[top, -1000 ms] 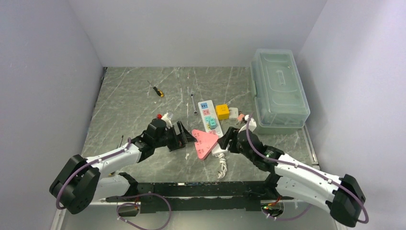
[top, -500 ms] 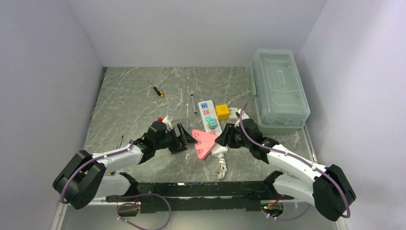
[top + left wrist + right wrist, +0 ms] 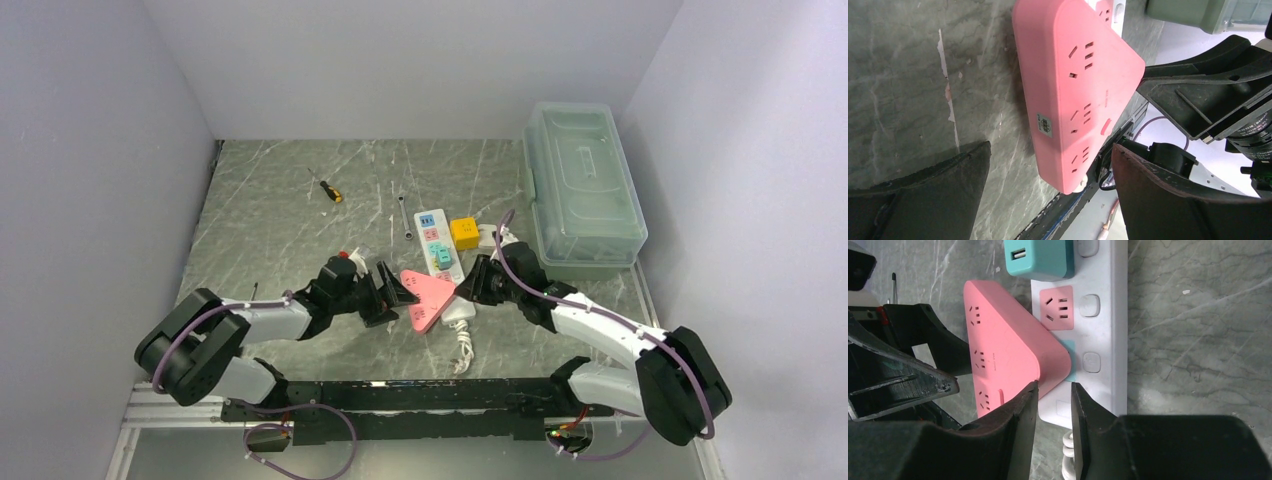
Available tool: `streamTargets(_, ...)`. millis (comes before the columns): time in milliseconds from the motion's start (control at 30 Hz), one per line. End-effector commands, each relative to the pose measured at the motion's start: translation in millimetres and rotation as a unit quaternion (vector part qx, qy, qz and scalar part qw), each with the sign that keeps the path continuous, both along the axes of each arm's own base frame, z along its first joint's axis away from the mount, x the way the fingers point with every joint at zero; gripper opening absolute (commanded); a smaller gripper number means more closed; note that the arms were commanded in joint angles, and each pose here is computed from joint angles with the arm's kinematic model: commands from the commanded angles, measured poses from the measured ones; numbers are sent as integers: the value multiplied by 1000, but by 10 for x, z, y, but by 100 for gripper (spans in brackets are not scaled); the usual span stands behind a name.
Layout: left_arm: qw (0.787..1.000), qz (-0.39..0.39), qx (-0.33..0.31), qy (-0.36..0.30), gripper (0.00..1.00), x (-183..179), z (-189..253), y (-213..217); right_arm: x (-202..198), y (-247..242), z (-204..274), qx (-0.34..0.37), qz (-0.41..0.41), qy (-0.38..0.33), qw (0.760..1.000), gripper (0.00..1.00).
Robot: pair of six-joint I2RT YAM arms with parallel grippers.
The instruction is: Pull the plug off the socket
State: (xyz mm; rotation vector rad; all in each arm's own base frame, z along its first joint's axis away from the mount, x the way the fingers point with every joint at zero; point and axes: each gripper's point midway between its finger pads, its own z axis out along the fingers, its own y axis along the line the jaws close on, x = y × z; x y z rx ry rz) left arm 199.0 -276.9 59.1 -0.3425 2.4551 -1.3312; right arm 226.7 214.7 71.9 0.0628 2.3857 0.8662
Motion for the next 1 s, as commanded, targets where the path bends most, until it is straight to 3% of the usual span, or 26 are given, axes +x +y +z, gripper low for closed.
streamTargets(0,999,-8,-32,-14,93,28,107,-129,84,-30,-9,2,-12,-4,1000,32)
streamTargets(567,997,-22,-67,-25,91,109,140,-346,118,-142,-76,-5,-29,4,1000,30)
streamTargets(767,997,-27,-75,-25,90,114,131,-408,118,-73,54,27,-25,-8,999,30)
streamTargets(967,995,-26,-91,-41,80,143,179,-444,103,-64,261,46,-25,-28,998,33)
